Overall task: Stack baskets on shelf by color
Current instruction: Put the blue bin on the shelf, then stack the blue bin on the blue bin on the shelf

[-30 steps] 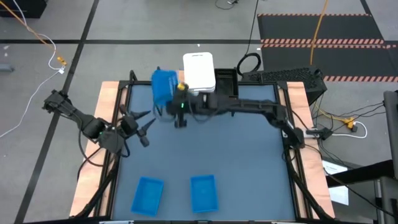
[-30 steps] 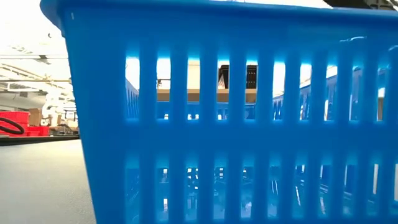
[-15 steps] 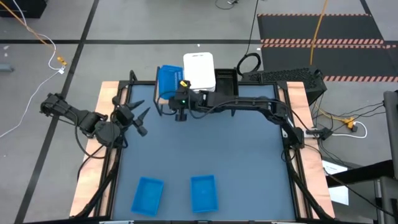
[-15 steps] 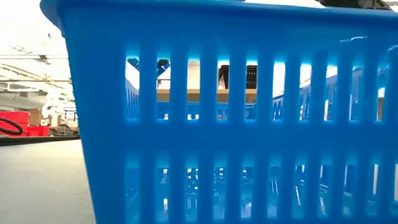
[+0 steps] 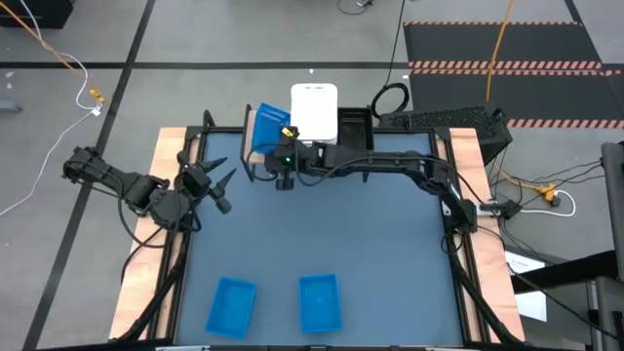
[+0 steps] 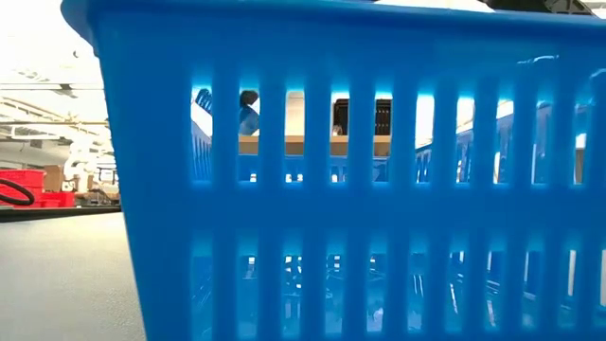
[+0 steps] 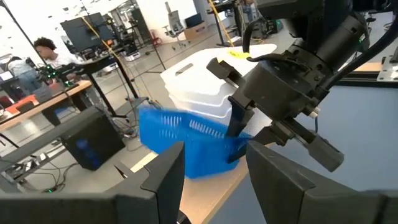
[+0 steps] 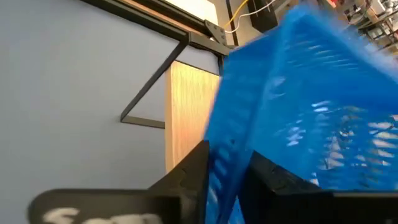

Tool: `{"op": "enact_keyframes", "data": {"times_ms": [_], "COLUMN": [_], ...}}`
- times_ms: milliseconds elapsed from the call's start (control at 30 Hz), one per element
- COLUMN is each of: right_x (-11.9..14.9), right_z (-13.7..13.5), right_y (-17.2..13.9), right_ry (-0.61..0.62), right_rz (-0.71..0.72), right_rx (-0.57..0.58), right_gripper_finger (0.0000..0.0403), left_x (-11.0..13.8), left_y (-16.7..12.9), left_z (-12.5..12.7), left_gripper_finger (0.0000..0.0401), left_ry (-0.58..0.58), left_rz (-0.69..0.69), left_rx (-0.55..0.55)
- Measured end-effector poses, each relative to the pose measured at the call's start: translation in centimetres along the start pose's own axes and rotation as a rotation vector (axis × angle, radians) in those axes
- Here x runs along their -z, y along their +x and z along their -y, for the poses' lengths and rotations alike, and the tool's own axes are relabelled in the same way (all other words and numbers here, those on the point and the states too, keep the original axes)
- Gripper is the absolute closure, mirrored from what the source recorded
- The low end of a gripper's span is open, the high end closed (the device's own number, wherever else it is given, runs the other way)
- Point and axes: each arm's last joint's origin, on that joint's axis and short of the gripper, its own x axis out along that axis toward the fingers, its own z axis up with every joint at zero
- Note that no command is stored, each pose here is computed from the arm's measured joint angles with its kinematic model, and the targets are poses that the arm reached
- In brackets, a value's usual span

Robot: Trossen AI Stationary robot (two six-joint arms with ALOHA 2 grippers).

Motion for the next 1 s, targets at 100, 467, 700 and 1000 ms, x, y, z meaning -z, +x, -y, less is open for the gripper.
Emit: {"op": "enact_keyframes", "data": {"times_ms": [100,467,700,1000], "right_x": [-0.2,-1.6,-4.0,-5.1], "right_z": [0.0,-0.6,-3.6,-8.0], "right_y": [0.0,-0.5,-4.6,-13.1], "right_ry": [-0.003,-0.101,-0.177,0.084], "right_rz": [0.019,0.084,0.105,0.034], "right_rx": [0.006,0.092,0.056,-0.319], "right_gripper_finger": [0.0316,0.0252,0.0250,0.0250], "left_x": [0.0,0.0,0.0,0.0], "left_y": [0.0,0.0,0.0,-0.2], "left_z": [0.0,0.0,0.0,0.1], "left_gripper_finger": [0.0226,0.0226,0.0226,0.0226], "left_ry": [-0.005,-0.002,0.001,-0.003], "left_rz": [0.000,0.000,0.000,0.005], "left_rx": [0.000,0.002,0.001,0.017]}}
